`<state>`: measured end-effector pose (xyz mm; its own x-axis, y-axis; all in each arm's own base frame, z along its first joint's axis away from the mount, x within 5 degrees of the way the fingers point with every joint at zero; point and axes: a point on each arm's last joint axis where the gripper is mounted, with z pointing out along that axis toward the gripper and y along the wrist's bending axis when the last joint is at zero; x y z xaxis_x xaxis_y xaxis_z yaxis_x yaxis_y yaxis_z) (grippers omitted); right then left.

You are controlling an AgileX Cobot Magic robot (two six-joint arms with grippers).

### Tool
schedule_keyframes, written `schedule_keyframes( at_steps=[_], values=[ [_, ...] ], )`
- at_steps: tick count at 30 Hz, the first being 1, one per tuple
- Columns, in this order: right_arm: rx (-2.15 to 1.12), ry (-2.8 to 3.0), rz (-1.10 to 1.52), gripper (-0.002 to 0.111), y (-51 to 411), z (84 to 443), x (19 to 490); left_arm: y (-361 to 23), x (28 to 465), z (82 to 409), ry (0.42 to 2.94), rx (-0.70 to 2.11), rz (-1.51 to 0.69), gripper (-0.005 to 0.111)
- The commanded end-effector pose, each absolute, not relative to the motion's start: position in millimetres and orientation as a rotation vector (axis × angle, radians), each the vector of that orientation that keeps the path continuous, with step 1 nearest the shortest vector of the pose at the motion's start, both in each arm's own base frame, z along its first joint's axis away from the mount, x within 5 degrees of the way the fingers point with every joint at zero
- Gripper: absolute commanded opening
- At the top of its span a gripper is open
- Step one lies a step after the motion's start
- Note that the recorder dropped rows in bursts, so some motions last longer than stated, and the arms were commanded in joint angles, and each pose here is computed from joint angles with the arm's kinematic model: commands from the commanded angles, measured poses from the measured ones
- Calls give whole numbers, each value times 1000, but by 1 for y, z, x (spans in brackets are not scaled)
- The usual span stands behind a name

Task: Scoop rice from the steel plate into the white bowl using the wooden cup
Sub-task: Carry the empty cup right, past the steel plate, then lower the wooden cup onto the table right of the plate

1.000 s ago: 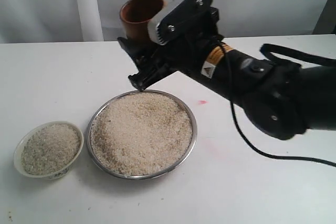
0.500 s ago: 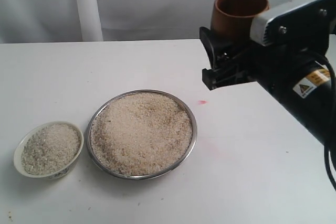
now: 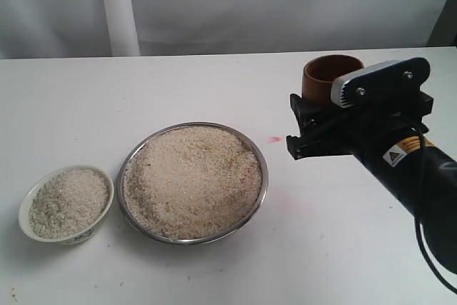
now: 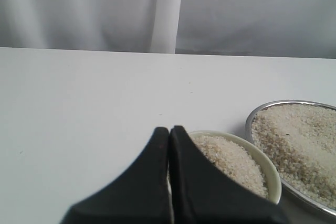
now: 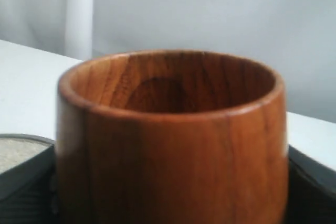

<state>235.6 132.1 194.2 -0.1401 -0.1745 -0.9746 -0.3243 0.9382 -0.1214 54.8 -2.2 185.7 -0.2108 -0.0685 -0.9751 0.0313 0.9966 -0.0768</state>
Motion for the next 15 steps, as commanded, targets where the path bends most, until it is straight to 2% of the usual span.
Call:
schedule_keyframes(
  at_steps=[1, 15],
  values=[
    [-318, 1730, 83, 0, 122, 177, 248, -3, 55, 187, 1770, -32, -104, 0],
    [-336, 1758, 19, 0, 126, 119, 261, -3, 55, 187, 1770, -28, -101, 0]
  ],
)
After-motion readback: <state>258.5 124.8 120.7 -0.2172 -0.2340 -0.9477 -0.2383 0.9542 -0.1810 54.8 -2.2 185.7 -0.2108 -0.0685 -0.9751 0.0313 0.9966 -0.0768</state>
